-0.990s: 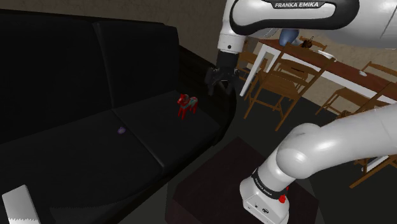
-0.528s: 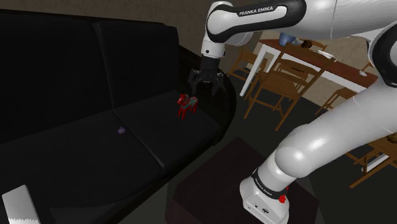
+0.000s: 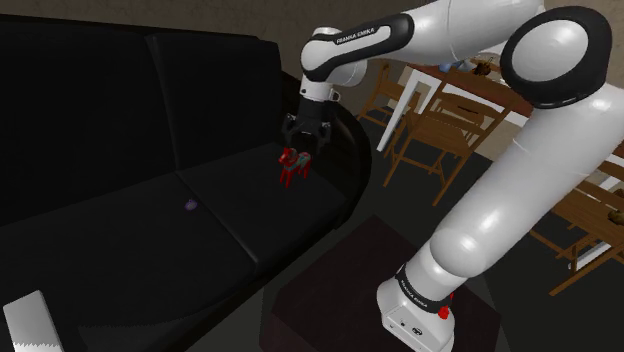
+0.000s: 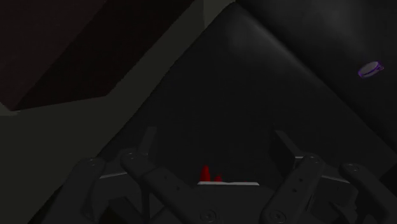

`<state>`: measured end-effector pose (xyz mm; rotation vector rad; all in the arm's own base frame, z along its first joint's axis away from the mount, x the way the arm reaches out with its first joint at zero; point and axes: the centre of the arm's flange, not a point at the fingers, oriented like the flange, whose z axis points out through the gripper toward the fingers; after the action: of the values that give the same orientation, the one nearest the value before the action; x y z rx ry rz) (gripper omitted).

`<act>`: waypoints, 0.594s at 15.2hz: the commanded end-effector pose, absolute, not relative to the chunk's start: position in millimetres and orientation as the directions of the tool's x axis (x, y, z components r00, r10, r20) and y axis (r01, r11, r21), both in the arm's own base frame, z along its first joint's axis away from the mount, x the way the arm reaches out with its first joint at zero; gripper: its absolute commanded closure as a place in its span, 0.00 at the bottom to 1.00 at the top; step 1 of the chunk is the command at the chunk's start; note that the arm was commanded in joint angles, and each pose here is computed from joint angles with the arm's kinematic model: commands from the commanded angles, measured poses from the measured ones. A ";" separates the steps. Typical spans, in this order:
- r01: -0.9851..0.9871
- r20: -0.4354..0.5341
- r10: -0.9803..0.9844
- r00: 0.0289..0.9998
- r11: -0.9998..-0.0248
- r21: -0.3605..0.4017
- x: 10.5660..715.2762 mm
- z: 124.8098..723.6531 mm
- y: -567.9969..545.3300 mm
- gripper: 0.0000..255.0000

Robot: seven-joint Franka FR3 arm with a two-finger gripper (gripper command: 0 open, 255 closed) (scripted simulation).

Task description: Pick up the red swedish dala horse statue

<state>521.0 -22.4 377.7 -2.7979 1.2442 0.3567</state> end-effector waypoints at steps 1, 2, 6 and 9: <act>-0.787 -0.230 -0.773 0.591 -0.616 0.047 539.6 363.6 -34.6 0.00; -0.808 -0.229 -0.794 0.563 -0.587 0.050 547.9 356.0 -41.1 0.00; -0.882 -0.223 -0.868 0.443 -0.466 0.063 578.7 325.5 -70.1 0.00; -0.926 -0.217 -0.912 0.347 -0.369 0.071 598.8 302.7 -94.8 0.00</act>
<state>592.4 -85.7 309.6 -2.5578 1.6778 0.3429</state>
